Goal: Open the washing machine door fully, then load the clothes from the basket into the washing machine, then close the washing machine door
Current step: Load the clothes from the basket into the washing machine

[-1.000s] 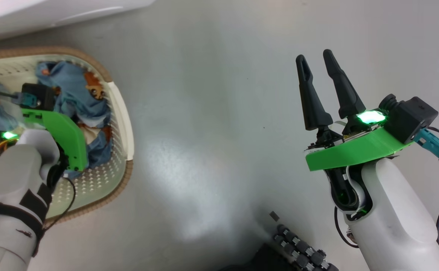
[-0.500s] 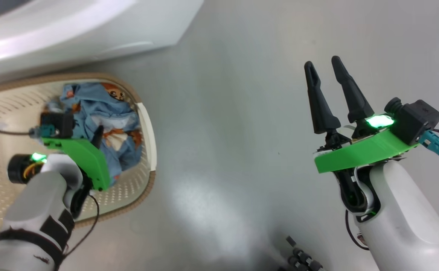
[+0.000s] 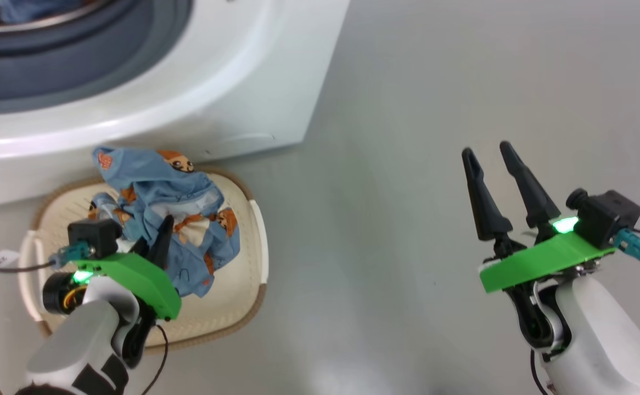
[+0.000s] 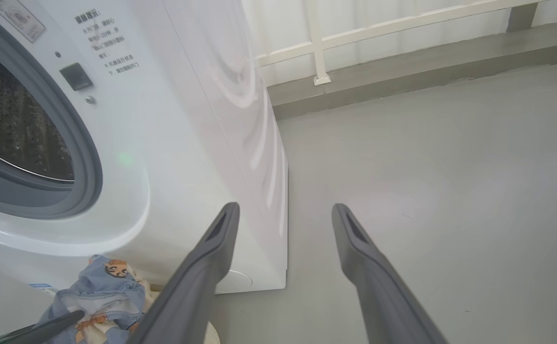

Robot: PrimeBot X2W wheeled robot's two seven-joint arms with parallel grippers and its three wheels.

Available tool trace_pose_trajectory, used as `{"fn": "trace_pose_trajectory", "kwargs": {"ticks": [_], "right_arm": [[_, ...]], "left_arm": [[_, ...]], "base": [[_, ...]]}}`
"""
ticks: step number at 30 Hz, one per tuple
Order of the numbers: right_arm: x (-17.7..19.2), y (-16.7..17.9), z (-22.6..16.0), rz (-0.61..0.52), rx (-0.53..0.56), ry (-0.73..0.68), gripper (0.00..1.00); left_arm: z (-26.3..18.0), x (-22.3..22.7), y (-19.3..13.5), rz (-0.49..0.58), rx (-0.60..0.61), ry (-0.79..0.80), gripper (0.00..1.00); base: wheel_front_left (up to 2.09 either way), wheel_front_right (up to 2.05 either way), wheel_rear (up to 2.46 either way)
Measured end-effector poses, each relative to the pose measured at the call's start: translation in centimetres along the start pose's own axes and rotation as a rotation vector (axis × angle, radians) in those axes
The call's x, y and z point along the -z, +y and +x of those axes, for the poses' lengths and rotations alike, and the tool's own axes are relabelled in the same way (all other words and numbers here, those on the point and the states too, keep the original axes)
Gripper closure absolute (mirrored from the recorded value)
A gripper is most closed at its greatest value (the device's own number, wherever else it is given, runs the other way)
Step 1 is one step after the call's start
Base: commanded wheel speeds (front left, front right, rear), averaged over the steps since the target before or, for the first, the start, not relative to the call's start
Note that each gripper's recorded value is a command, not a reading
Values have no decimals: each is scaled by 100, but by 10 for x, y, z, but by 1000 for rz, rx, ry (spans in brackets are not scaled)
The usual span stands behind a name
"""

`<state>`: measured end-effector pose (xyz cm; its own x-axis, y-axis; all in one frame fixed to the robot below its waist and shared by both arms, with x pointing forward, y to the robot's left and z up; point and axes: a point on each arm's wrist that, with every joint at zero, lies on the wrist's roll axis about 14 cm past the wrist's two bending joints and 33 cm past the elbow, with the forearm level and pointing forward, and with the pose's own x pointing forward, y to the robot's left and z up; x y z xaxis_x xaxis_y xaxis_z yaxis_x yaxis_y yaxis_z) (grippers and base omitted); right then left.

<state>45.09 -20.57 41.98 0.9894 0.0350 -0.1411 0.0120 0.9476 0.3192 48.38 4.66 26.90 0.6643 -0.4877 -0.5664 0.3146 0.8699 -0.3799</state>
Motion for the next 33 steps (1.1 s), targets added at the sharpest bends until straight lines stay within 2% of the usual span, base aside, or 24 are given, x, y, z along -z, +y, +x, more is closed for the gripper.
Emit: {"fn": "trace_pose_trajectory", "kwargs": {"ticks": [10, 17, 22, 33], "right_arm": [[-25, 18, -21, -22, -64, -44, 0], [-41, 31, -36, -28, -110, -82, 0], [-61, 41, -46, -42, -143, -134, 0], [-75, 61, -63, -49, -200, -176, 0]], "left_arm": [[-59, -69, -4, -50, -34, -249, 100], [-115, -98, -6, -26, -89, -418, 100], [-168, -130, -6, 7, -149, -596, 100], [-241, -137, -8, 43, -227, -766, 100]], "base": [[0, 0, 0], [0, 0, 0], [0, 0, 0], [0, 0, 0]]}}
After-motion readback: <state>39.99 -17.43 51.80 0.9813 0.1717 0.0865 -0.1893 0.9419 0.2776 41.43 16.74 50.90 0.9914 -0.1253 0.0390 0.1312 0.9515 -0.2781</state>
